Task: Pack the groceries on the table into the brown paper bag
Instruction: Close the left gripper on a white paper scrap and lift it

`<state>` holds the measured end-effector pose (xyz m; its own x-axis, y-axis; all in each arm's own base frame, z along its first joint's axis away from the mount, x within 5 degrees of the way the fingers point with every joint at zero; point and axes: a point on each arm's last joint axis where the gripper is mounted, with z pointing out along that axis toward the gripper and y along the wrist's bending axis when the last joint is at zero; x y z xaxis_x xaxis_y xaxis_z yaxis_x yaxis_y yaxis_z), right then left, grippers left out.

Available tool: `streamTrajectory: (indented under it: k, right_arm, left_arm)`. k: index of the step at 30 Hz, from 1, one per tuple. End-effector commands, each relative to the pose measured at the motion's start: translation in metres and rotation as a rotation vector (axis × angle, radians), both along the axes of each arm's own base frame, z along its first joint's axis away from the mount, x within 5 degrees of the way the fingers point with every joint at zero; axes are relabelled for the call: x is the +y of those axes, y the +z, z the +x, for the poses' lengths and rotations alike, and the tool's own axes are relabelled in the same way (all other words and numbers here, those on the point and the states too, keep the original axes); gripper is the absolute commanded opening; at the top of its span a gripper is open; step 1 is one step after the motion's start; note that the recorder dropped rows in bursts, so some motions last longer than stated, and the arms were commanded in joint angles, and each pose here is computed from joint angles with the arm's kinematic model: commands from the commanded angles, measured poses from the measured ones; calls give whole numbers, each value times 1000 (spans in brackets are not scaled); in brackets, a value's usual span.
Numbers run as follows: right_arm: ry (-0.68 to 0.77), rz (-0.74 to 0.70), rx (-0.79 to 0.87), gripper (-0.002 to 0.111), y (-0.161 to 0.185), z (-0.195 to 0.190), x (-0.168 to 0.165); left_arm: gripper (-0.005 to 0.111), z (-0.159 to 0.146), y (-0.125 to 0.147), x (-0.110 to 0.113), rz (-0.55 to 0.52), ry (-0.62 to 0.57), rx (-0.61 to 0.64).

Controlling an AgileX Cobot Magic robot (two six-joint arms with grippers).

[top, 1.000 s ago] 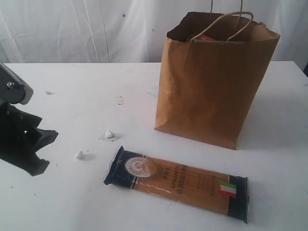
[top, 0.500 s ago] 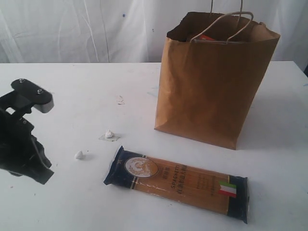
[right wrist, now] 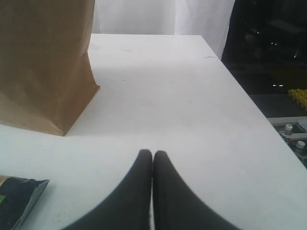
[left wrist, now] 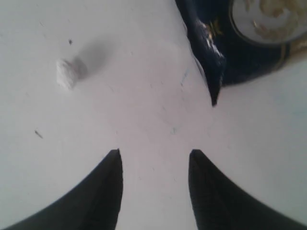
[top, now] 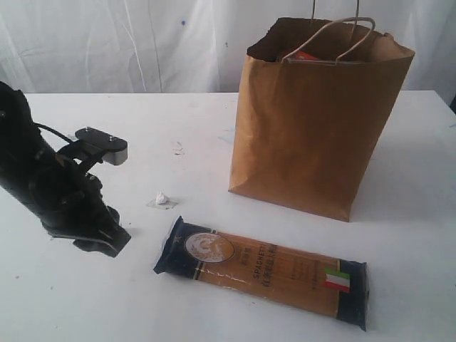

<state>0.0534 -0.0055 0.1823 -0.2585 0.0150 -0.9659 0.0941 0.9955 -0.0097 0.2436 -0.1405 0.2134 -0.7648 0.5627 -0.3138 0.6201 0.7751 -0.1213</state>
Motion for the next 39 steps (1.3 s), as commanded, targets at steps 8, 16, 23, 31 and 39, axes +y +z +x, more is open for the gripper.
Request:
streamTrajectory:
  k: [8,16,23,31,39]
  right_arm:
    - [-4,0,-6,0,0,0,0]
    - [-4,0,-6,0,0,0,0]
    - [-4,0,-6,0,0,0,0]
    - [-4,0,-6,0,0,0,0]
    - [-10,19,-8,0,0,0,0]
  left_arm:
    - [48,66,-7,-25,9,-1,-133]
    - [48,97,-23,-41,44,-117,-166]
    - [48,109,-41,-44,37,-99,-212]
    - [48,116,-54,-47,33,-87,-243]
    - [46,121,-62,-49,27,-77,-274]
